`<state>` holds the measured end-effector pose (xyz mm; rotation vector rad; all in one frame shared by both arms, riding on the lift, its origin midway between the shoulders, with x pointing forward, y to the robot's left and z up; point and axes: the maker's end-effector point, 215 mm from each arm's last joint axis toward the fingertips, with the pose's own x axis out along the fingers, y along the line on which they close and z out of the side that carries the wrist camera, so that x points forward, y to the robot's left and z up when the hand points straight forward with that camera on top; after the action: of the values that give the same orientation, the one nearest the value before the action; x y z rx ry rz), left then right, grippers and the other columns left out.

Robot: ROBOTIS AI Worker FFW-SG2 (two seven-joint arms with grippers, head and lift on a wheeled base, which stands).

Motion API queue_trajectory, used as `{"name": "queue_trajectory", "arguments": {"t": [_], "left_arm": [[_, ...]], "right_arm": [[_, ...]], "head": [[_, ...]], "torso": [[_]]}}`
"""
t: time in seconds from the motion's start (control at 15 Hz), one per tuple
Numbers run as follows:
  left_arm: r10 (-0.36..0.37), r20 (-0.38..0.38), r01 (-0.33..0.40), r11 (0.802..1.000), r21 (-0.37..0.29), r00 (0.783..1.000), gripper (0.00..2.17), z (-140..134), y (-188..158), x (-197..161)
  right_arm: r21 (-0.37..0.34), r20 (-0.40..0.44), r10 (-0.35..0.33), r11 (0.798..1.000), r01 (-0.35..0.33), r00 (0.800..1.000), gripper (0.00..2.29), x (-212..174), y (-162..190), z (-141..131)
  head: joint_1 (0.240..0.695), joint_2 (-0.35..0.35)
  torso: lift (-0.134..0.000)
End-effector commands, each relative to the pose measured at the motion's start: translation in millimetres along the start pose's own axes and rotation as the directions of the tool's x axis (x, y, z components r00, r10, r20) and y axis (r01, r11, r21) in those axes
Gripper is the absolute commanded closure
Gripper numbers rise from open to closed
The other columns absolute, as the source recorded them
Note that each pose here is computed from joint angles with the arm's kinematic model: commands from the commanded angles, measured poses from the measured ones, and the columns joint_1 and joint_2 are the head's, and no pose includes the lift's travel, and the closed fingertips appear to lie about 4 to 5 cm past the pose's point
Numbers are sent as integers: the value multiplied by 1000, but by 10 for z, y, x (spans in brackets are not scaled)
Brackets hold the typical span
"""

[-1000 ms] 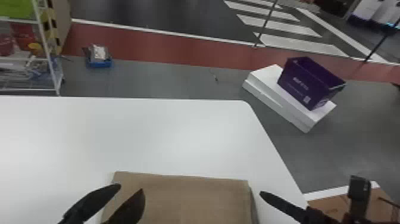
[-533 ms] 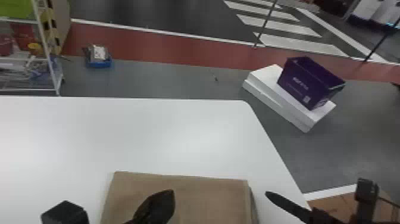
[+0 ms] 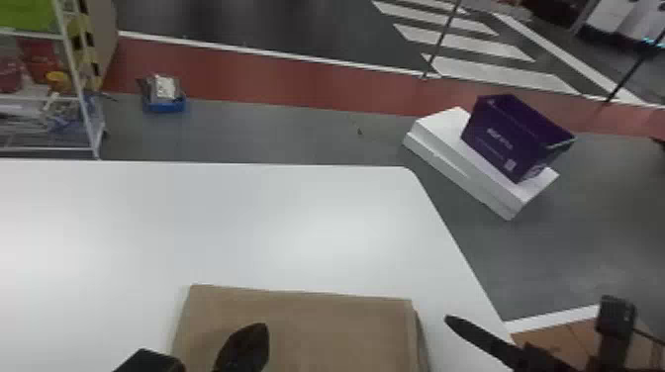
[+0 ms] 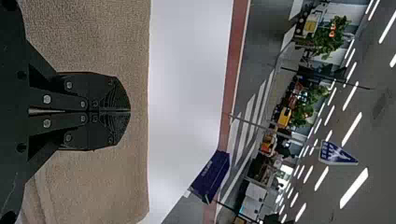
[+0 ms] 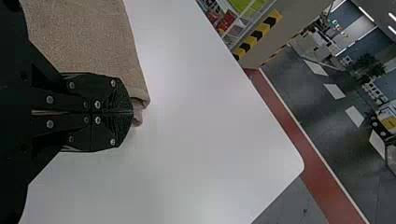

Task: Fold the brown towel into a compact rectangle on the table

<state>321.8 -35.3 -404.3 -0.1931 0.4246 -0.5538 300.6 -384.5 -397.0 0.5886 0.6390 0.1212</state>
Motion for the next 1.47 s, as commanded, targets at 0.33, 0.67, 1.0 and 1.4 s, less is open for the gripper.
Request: {"name": "queue_trajectory", "arguments": {"t": [0.33,0.67,1.0,1.4], "left_arm": [[64,-36,-62,996,68,997,1619,-288,232,0],[122,-54,-117,990,83,991,1619,-411,504,-110],[180,-45,-176,981,85,983,1619,-498,758,-131],[233,-40,-229,968,100,972,1619,-503,965,-167]], "right_arm": [[-6,16,0,1000,0,1000,1946,48,21,95],[-7,15,5,1000,-5,1000,1946,59,38,96],[-8,13,12,1000,-12,1000,1946,77,69,91],[-8,18,15,1000,-14,1000,1946,61,70,108]], "head": [[695,-350],[695,-350],[695,-350],[695,-350]], "torso": [[-124],[-124],[-124],[-124]]}}
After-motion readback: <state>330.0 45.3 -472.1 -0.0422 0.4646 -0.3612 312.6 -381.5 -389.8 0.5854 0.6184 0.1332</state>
